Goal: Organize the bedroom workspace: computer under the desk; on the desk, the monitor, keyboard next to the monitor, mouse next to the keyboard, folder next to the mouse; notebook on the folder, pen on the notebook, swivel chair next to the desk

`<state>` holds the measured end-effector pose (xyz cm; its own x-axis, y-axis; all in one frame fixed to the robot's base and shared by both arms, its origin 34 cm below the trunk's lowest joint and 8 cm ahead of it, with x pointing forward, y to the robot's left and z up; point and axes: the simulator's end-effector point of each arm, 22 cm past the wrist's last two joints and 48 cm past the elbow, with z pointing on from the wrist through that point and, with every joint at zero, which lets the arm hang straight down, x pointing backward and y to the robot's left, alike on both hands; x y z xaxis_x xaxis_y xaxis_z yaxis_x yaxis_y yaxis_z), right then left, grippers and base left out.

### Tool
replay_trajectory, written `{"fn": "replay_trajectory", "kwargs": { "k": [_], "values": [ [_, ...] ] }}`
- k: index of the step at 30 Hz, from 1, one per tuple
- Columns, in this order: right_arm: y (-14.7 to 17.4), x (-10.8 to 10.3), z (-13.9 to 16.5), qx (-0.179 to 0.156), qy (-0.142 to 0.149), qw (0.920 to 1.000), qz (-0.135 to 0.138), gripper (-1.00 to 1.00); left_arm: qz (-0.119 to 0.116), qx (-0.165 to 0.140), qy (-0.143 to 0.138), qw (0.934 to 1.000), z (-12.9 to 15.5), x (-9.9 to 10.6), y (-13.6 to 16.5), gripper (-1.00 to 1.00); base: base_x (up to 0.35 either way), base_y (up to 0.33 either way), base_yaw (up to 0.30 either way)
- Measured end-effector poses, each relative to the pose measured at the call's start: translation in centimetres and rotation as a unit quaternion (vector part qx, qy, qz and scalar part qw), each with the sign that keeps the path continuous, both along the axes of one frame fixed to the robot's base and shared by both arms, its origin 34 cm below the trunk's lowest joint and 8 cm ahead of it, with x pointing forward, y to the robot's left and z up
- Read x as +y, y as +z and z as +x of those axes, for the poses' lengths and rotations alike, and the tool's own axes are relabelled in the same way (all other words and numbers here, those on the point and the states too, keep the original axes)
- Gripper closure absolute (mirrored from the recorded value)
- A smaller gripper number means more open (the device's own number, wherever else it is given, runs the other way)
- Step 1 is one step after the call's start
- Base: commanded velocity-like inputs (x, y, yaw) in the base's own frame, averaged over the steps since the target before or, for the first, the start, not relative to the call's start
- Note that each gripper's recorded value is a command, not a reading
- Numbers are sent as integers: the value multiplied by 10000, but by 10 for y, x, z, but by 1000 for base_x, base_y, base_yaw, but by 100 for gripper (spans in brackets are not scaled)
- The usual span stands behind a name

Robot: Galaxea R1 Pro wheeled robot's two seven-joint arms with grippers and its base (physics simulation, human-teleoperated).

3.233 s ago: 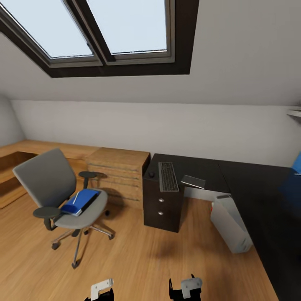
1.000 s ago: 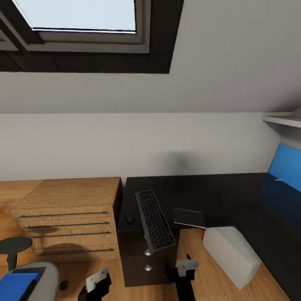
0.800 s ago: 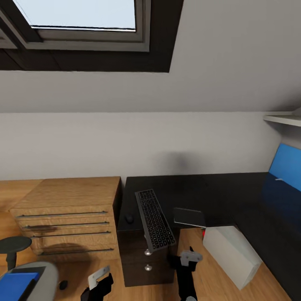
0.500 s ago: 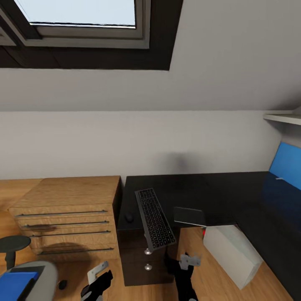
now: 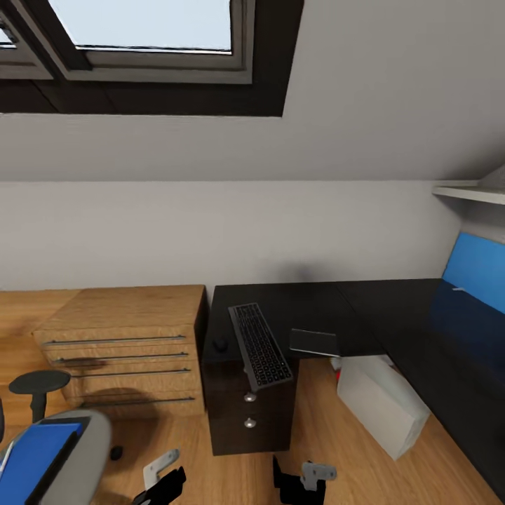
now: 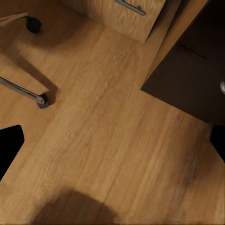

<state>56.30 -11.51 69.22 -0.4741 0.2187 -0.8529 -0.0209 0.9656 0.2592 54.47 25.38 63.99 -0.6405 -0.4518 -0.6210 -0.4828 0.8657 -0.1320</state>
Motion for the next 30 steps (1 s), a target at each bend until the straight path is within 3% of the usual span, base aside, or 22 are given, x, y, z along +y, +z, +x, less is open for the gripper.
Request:
{"fn": "replay_trajectory", "kwargs": {
  "k": [6,8,10,14,16,18,20,23,26,30],
  "values": [
    [-4,5,6,-9,12,10000,70,-100,-7,-13,-41,10000,2,-3,-7,-100,-70,13,0],
    [4,14,21,39,1,9997,258,-100,-36,-210,-66,9998,18,-6,3,-100,-11,2,0],
    [17,21,44,332,-161,9963,775,-100,-224,-493,-236,9983,56,-16,36,-100,-4,1,0],
    [50,16,79,557,-404,9842,1631,-100,-578,-427,-787,9943,93,-39,85,-100,-1,0,0],
    [67,14,92,621,-473,9755,2059,-100,-719,-410,-1066,9909,104,-50,111,-100,0,0,0],
    [84,11,102,755,-544,9612,2596,-100,-813,-567,-1319,9863,117,-59,150,-100,0,0,0],
    [89,6,107,840,-629,9506,2923,-100,-864,-703,-1428,9835,123,-63,171,-100,0,0,0],
    [90,-4,111,880,-740,9392,3237,-100,-1032,-572,-1468,9821,119,-68,163,-100,0,0,0],
    [84,-16,111,889,-798,9376,3265,-100,-1095,-255,-1427,9834,107,-68,131,-100,0,0,0],
    [59,-37,105,1035,-947,9385,3155,-100,-1025,-200,-1248,9867,104,-49,113,-100,0,0,0]
  ]
}}
